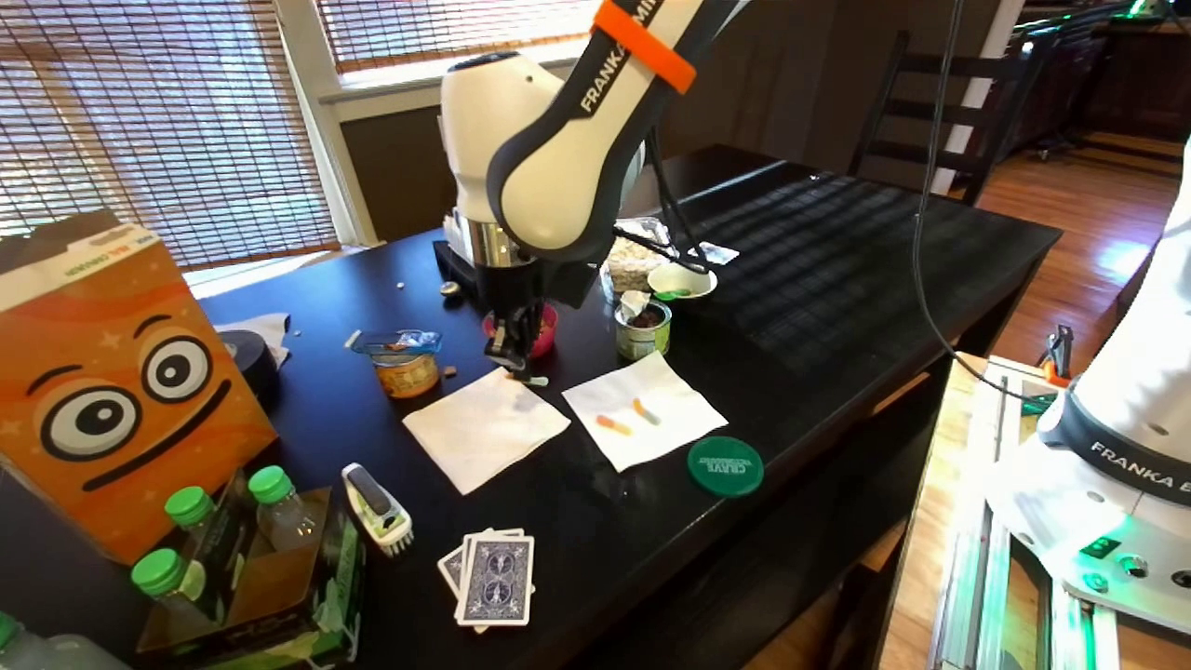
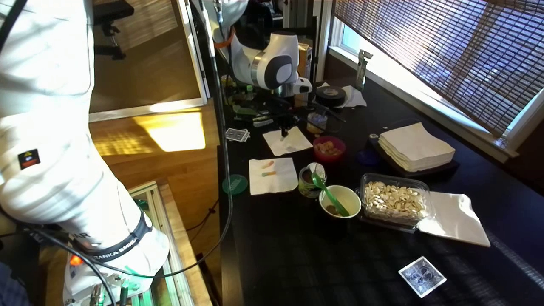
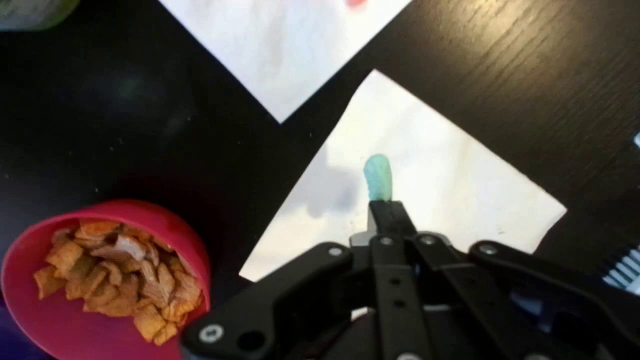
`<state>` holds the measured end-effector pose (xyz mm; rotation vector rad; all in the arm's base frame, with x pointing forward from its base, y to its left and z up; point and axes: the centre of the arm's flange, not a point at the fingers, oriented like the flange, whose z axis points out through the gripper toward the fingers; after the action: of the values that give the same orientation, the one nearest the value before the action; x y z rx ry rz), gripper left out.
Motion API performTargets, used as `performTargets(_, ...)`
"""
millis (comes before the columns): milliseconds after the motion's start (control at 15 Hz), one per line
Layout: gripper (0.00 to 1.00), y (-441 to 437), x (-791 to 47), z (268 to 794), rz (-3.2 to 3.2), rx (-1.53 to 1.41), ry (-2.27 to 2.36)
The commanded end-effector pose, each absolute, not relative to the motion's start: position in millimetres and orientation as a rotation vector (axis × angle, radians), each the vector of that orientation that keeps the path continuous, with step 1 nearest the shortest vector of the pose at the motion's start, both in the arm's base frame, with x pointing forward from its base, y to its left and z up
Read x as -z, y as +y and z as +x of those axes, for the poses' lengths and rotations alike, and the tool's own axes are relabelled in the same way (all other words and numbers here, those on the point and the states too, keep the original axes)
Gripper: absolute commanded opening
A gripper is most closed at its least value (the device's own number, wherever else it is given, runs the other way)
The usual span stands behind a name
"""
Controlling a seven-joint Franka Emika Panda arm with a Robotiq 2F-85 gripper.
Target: Move the jelly worms to the serviette on the right
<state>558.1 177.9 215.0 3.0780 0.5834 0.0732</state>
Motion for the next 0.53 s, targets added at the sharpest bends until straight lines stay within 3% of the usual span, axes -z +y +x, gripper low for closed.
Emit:
performTargets(0,0.0,159,-229,510,3.079,-0.014,0.469)
performTargets(467,0.0,134,-217,460,3.074,0.082,0.303)
